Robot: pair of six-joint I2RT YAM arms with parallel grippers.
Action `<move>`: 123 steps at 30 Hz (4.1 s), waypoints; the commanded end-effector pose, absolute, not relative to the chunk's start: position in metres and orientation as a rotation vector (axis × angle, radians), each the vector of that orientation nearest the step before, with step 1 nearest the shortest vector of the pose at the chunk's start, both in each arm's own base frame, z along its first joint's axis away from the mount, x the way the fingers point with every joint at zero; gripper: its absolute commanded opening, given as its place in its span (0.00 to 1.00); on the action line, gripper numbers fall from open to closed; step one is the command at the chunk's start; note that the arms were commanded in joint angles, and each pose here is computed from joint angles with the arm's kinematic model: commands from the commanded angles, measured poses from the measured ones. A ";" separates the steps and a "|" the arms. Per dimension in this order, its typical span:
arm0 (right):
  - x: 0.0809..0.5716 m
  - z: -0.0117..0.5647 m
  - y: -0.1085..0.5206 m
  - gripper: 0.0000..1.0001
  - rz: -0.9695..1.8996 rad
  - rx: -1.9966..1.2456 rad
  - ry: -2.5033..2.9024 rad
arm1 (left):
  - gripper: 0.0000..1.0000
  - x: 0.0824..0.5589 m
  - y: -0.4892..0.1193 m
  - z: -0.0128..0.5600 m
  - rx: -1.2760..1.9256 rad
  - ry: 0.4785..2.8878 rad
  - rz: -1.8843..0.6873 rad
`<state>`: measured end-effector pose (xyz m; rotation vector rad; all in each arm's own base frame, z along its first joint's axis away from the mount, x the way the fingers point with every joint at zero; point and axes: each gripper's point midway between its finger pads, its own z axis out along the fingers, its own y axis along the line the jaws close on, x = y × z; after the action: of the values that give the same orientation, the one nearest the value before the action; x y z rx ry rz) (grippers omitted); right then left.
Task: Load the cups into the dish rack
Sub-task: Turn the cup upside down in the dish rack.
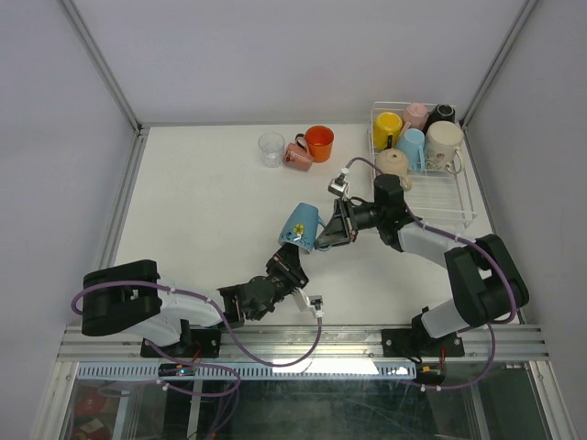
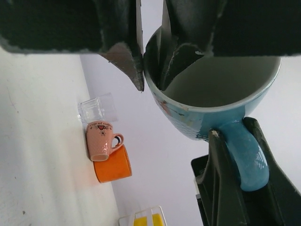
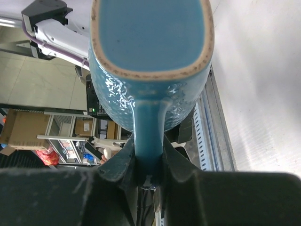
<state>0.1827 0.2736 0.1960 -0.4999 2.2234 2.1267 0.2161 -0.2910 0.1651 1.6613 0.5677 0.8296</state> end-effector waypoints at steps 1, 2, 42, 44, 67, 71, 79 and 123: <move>0.194 0.219 0.280 0.00 2.034 -0.722 1.995 | 0.24 0.209 -0.301 0.194 1.506 0.587 0.751; 0.195 0.220 0.279 0.00 2.027 -0.725 1.983 | 0.34 0.208 -0.302 0.193 1.509 0.584 0.746; 0.321 0.287 0.044 0.00 0.700 -0.264 1.724 | 0.99 0.233 -0.313 0.277 1.004 1.299 -0.078; 0.329 0.284 0.026 0.00 0.574 -0.232 1.741 | 0.99 0.248 -0.307 0.283 0.936 1.360 -0.128; 0.392 0.230 -0.064 0.00 0.086 -0.186 1.906 | 0.99 0.330 -0.262 0.260 0.704 1.627 -0.245; 0.399 0.218 -0.069 0.00 0.070 -0.220 1.943 | 0.99 0.329 -0.262 0.261 0.706 1.622 -0.249; 0.407 0.200 -0.073 0.00 0.045 -0.267 1.985 | 0.99 0.329 -0.263 0.260 0.713 1.621 -0.247; 0.434 0.130 -0.078 0.25 -0.034 -0.478 2.152 | 0.99 0.328 -0.264 0.259 0.726 1.613 -0.253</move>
<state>0.4052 -0.0751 0.0990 -0.4236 2.2604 0.0216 0.3282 -0.2586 0.2265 0.7697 1.6976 -0.1957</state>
